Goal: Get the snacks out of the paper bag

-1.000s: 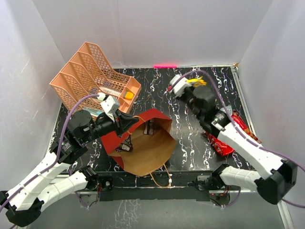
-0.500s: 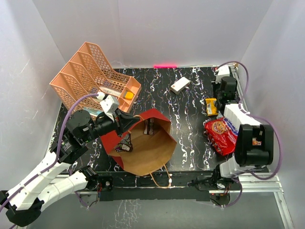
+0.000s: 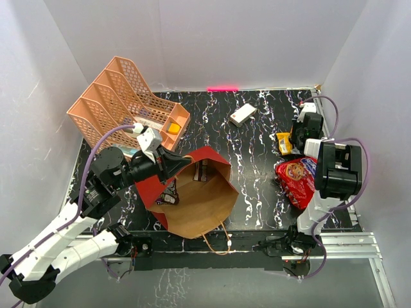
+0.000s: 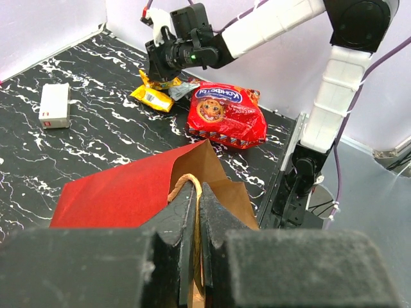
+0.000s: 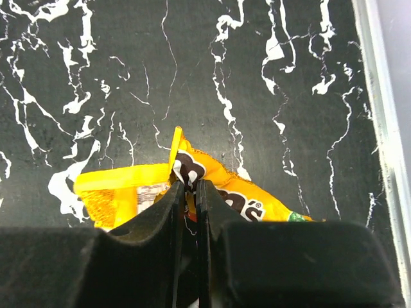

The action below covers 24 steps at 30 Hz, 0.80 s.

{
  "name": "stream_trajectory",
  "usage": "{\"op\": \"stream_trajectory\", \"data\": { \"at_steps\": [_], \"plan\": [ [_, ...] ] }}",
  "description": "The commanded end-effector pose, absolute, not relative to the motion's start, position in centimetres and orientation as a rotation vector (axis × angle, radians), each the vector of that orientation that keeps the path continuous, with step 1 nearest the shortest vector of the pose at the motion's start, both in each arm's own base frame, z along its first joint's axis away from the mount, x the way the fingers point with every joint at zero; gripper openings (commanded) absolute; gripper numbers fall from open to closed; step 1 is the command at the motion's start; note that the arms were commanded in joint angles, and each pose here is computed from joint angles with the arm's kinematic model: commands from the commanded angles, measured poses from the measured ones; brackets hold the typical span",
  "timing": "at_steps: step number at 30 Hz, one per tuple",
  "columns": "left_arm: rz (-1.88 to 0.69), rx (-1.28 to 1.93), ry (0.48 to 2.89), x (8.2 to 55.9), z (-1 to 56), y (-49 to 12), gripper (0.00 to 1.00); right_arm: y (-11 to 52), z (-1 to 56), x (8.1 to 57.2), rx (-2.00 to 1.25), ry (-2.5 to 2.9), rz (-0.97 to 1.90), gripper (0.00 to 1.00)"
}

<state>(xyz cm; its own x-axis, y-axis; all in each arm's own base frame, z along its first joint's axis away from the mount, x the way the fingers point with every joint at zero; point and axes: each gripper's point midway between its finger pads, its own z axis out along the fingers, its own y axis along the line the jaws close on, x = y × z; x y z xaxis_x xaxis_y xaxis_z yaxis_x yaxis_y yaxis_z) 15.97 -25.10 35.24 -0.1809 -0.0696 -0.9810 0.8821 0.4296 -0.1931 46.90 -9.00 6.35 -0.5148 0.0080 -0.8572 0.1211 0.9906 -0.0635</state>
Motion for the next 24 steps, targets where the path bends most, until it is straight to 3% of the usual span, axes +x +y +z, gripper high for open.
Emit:
{"op": "stream_trajectory", "data": {
  "at_steps": [1,3,8,12,17,24],
  "plan": [
    [-1.041,0.762,1.45,15.5,36.4,-25.4,0.01,-9.5,8.6,49.0,0.113,2.009,-0.127,0.08],
    [-1.041,0.76,1.449,15.5,36.4,-25.4,0.01,-9.7,8.5,48.6,0.126,2.013,-0.139,0.13],
    [-1.044,0.761,1.451,15.5,36.4,-25.4,0.01,-9.9,13.8,48.0,0.137,1.926,-0.162,0.45],
    [-1.034,0.765,1.461,15.6,36.1,-25.4,0.01,-9.0,19.9,47.2,0.106,1.818,-0.135,0.56],
    [-1.033,0.766,1.457,15.7,36.0,-25.4,0.01,-5.1,25.2,45.4,-0.039,1.68,0.004,0.64],
    [-1.024,0.777,1.463,15.7,35.8,-25.4,0.01,9.9,28.0,40.1,-0.504,1.462,0.27,0.71]
  ]
}}
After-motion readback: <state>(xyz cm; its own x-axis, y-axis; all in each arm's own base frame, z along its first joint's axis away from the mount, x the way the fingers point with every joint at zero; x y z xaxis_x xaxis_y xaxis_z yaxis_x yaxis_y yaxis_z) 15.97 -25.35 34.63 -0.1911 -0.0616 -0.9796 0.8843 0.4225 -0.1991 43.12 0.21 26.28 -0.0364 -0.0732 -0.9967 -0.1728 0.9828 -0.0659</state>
